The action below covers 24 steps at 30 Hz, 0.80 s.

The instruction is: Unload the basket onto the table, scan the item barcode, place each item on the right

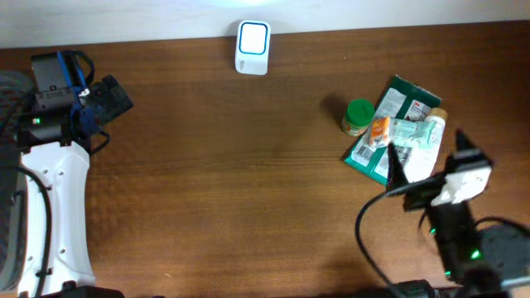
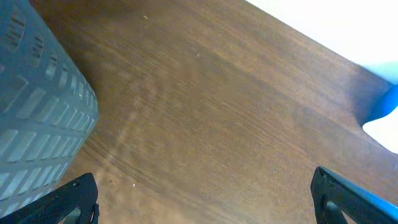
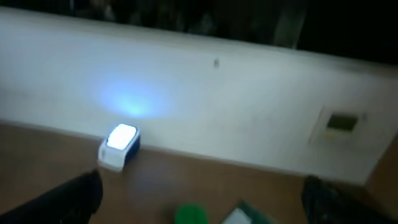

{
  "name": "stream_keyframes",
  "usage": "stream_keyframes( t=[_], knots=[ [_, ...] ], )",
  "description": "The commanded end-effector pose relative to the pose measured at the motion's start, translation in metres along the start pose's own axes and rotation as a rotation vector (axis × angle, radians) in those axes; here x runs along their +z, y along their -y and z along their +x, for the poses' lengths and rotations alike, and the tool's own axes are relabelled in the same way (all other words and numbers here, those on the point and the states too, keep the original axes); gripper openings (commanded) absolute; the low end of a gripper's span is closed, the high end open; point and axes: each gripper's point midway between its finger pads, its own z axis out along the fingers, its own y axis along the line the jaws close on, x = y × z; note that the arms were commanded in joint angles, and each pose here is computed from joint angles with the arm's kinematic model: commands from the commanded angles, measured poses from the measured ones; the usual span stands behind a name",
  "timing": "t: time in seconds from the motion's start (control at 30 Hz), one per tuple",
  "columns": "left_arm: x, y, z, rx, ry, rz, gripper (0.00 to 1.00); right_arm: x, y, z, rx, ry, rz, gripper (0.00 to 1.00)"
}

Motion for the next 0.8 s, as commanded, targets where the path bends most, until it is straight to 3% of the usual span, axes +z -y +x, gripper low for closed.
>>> stream_keyframes(
  t=[0.0,0.2,0.43,0.53,0.77],
  knots=[
    [-0.009,0.002,-0.007,0.005,0.028,0.014,0.99,-0.005,-0.002,0.041,-0.006,0.039,0.018,0.98],
    [-0.009,0.002,-0.007,0.005,0.028,0.014,0.99,-0.008,-0.014,0.111,-0.003,0.082,0.009,0.98],
    [-0.009,0.002,-0.007,0.005,0.028,0.014,0.99,0.000,-0.023,0.172,0.001,-0.054,-0.016,0.98],
    [-0.009,0.002,-0.007,0.005,0.028,0.014,0.99,-0.002,-0.024,0.189,0.004,-0.124,-0.022,0.99],
    [-0.009,0.002,-0.007,0.005,0.028,0.014,0.99,-0.002,-0.024,0.188,0.004,-0.121,-0.023,0.98]
  ],
)
